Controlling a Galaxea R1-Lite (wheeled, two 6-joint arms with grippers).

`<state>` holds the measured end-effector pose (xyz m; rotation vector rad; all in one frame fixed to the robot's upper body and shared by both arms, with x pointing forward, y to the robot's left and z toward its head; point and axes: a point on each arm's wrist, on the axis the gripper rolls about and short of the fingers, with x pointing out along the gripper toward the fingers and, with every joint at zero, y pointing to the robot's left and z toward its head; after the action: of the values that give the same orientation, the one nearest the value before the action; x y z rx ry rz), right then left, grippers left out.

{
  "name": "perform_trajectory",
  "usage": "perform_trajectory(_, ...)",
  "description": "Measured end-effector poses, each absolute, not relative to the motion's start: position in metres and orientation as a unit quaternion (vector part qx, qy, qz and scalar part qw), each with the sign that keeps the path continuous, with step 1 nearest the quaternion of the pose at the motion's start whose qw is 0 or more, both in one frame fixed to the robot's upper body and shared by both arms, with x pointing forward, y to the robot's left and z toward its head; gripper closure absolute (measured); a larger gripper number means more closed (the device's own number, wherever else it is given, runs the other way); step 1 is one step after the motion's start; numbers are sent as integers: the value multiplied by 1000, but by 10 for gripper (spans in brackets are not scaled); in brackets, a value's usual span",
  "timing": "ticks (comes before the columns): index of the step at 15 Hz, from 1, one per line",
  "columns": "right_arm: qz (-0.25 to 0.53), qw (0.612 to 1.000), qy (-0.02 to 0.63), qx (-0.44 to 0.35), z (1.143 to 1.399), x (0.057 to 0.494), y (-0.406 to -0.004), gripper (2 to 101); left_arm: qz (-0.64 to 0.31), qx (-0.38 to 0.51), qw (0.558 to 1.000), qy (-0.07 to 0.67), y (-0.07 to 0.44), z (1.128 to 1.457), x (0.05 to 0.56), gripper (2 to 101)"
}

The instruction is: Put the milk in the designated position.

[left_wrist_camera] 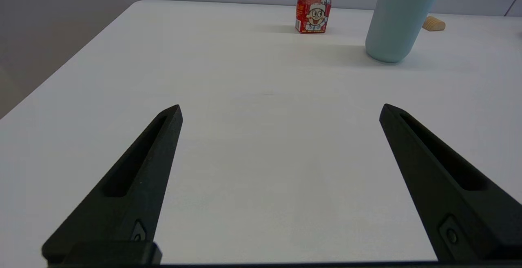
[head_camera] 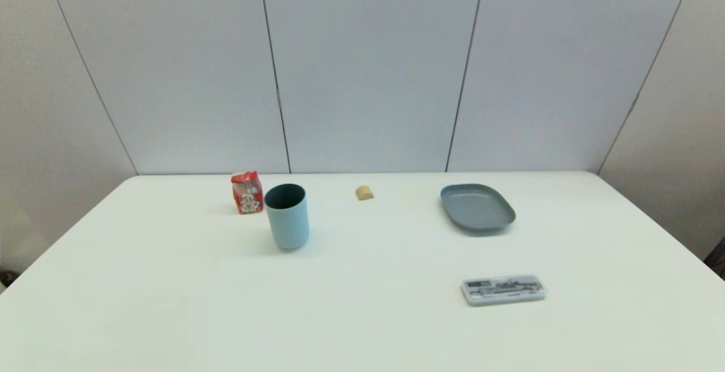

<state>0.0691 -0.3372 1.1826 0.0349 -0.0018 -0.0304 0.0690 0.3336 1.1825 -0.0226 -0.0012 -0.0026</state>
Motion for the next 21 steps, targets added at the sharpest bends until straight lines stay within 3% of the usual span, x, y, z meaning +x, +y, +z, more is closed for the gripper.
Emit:
perform_trajectory(13, -15, 1000, -1, 17, 1183, 69, -337, 50, -1, -12, 1000, 6, 334, 1183, 69, 53)
perform_trajectory(17, -15, 1000, -1, 17, 1183, 69, -337, 50, 6, 2, 999, 39, 333, 1216, 77, 53)
perform_trajectory(21, -15, 1000, -1, 18, 1183, 69, -337, 50, 16, 20, 997, 79, 334, 1285, 115, 53)
